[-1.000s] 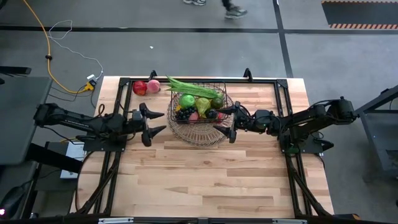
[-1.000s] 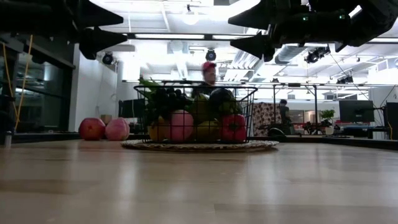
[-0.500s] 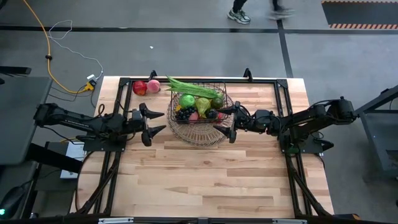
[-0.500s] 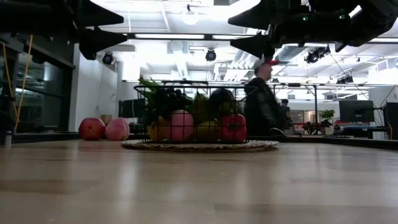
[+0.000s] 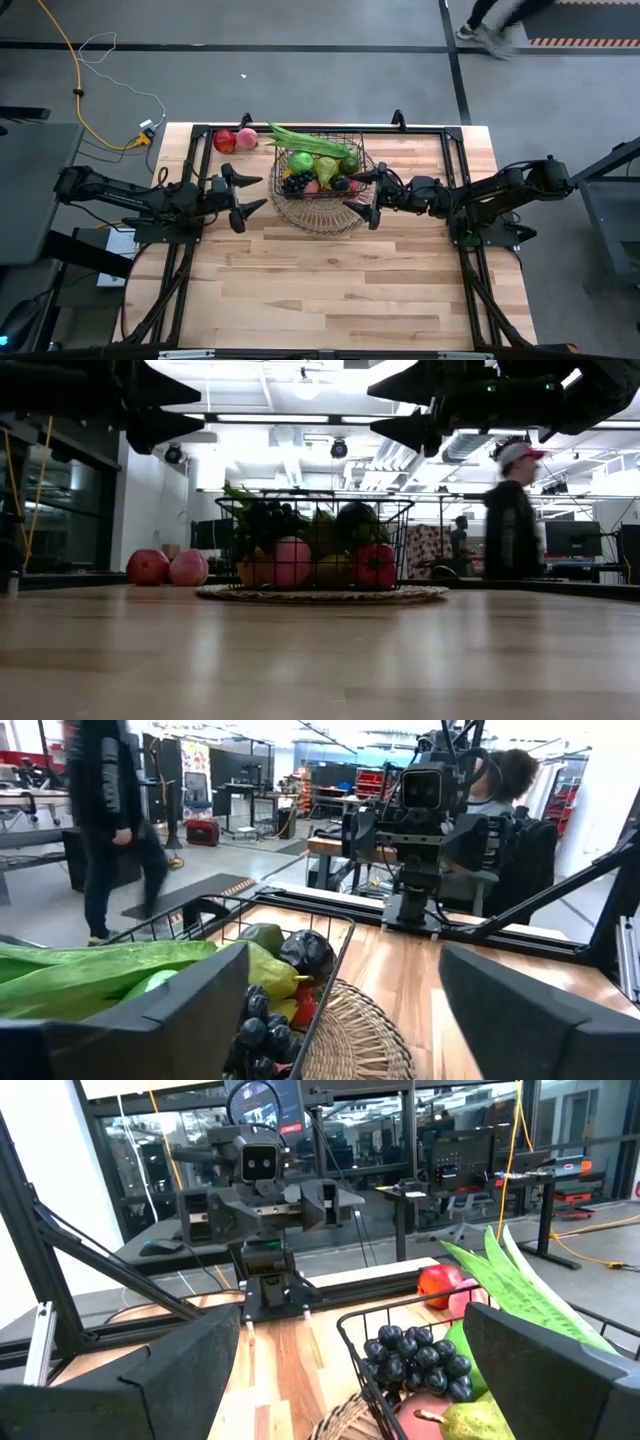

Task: Build produce basket
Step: Put the peach into the wire basket

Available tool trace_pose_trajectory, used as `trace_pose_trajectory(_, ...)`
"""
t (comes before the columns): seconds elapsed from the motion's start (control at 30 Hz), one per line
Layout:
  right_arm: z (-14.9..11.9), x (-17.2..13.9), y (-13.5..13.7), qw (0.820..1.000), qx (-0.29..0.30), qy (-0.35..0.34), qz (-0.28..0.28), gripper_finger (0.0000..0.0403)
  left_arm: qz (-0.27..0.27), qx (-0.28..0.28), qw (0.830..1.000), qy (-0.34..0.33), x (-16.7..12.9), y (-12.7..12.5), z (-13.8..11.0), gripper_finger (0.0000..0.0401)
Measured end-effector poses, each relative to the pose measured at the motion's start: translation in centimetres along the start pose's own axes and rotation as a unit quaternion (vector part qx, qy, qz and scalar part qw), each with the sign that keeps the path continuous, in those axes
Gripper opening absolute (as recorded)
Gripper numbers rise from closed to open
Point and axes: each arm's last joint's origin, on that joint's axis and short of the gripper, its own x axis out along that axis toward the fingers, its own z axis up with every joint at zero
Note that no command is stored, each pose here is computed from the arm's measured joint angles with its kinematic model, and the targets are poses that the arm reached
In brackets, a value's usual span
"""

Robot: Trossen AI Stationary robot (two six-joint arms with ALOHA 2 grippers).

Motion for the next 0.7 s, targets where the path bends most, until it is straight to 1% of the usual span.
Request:
trace_pose_trajectory(0.13, 0.1, 0.0, 0.0, 1.000, 0.001, -0.003, 0.000, 0.0374, 0.012, 0.005, 1.000, 0.007, 0.0, 0.1, -0.2, 0.0373)
trace_pose_trajectory(0.2, 0.1, 0.0, 0.0, 1.000, 0.001, -0.003, 0.000, 0.0374, 0.024, 0.016, 0.999, 0.014, 0.0, 0.2, -0.3, 0.0392)
trace_pose_trajectory(0.33, 0.1, 0.0, 0.0, 1.000, 0.002, -0.003, 0.000, 0.0374, 0.025, 0.039, 0.999, 0.020, 0.0, 0.2, -0.4, 0.0390)
trace_pose_trajectory(0.4, 0.1, 0.0, 0.0, 1.000, 0.002, -0.003, 0.000, 0.0374, 0.024, 0.039, 0.999, 0.018, -0.1, 0.2, -0.4, 0.0389)
trace_pose_trajectory(0.53, 0.1, 0.0, 0.0, 1.000, 0.002, -0.003, 0.000, 0.0374, 0.034, -0.003, 0.999, 0.016, -0.1, 0.2, -0.4, 0.0389)
trace_pose_trajectory(0.57, 0.1, 0.0, 0.0, 1.000, 0.002, -0.003, 0.000, 0.0374, 0.037, -0.003, 0.999, 0.017, -0.1, 0.3, -0.4, 0.0388)
trace_pose_trajectory(0.63, 0.1, 0.0, 0.0, 1.000, 0.005, -0.003, 0.000, 0.0374, 0.053, -0.001, 0.998, 0.018, -0.1, 0.3, -0.2, 0.0388)
trace_pose_trajectory(0.7, 0.1, 0.0, 0.0, 1.000, 0.006, -0.003, 0.000, 0.0374, 0.090, -0.012, 0.996, 0.023, 0.1, 0.5, 0.8, 0.0388)
